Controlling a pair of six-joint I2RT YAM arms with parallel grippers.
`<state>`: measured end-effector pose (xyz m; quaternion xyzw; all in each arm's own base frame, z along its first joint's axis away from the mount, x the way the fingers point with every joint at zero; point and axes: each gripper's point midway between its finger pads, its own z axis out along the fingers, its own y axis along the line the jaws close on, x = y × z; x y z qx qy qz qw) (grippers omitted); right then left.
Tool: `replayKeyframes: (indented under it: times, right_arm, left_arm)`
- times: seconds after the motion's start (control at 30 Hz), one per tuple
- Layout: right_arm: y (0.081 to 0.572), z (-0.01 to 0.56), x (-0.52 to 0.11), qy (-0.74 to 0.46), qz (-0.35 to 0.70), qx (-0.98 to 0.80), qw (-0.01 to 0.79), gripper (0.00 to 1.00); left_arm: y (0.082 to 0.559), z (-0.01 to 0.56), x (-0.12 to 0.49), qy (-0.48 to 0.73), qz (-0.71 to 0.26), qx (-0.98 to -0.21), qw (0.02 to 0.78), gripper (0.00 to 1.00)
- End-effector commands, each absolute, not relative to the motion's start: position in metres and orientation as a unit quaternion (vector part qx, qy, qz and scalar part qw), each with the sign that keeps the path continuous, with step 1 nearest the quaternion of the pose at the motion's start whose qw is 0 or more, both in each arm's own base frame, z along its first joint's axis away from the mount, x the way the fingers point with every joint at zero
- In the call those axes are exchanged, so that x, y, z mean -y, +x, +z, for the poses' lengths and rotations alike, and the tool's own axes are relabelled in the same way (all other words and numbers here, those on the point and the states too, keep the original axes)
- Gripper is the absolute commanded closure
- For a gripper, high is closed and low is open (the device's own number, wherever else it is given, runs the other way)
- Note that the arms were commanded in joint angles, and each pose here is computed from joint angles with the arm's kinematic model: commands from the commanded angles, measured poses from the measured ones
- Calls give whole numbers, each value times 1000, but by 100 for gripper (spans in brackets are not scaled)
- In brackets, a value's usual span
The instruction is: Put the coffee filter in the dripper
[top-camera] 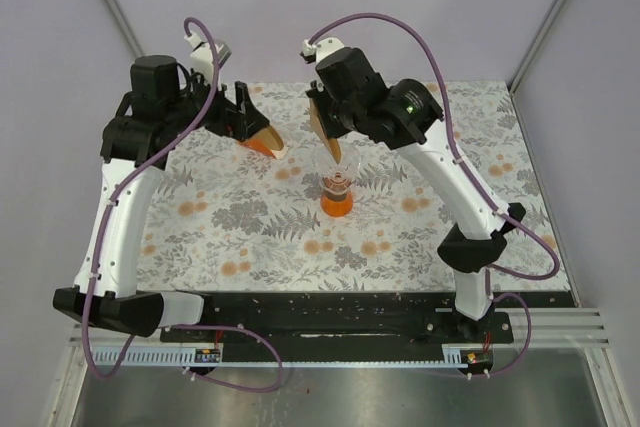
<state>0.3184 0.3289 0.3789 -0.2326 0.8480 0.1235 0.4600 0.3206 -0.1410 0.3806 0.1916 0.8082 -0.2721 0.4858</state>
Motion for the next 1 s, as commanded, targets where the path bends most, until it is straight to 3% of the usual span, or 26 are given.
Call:
replayKeyframes:
  times: [0.0,0.5,0.97]
  right_arm:
    - [287,363,-284,-231,71,-885,399,100]
    - [299,299,-262,-232,32,-930,282,100]
    - [306,262,-259,-222,25,-949,223,100]
  left_arm:
    - [308,390,160,211,-276,-800,489,10]
    - [308,367,216,207,-304,-816,446,14]
    - [319,329,245,159,-325,-842,401,14]
